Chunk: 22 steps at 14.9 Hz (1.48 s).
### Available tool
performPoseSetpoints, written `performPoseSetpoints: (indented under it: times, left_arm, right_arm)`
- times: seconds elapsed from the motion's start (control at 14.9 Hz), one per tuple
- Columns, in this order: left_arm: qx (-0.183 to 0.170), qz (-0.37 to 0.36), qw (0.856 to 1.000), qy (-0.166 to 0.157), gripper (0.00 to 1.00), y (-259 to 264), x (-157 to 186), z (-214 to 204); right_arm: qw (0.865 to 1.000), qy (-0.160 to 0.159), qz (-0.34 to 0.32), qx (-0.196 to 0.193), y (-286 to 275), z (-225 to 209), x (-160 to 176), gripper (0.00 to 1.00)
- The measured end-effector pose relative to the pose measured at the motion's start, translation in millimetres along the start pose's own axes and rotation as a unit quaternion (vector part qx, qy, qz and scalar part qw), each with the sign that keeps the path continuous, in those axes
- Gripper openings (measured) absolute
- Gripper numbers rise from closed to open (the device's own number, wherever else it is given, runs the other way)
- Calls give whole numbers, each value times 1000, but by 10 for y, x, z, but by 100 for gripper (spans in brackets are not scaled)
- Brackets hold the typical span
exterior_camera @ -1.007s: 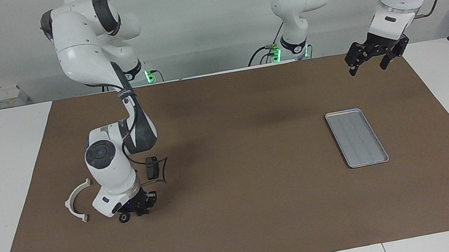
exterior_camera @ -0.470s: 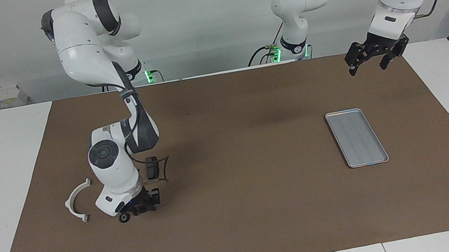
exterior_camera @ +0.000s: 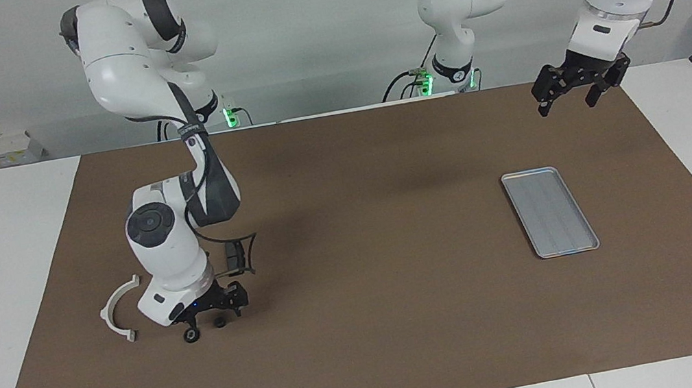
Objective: Place bearing gear from tray to pile
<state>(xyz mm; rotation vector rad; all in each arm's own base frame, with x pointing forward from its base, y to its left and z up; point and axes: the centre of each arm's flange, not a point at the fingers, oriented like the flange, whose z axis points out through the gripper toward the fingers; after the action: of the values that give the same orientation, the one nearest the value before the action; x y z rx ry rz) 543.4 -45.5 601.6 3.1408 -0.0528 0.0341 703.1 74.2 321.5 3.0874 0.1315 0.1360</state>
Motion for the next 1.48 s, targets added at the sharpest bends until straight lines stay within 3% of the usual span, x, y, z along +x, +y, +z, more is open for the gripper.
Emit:
performPoseSetpoints:
  times: [0.34, 0.6, 1.14, 1.28, 1.48]
  left_arm:
    - [0, 0, 1000, 0, 100, 0, 0, 0]
    - [0, 0, 1000, 0, 100, 0, 0, 0]
    - [0, 0, 1000, 0, 100, 0, 0, 0]
    - [0, 0, 1000, 0, 100, 0, 0, 0]
    - [0, 0, 1000, 0, 100, 0, 0, 0]
  right_arm:
    - [1000, 8, 8, -2, 109, -180, 8, 100]
    - [1000, -3, 30, 4, 243, -944, -123, 100]
    - [999, -46, 15, 6, 500, -3033, -1152, 100]
    - [999, -53, 12, 7, 469, -3271, -1350, 100]
    - [998, -69, 13, 7, 484, -3293, -1435, 100]
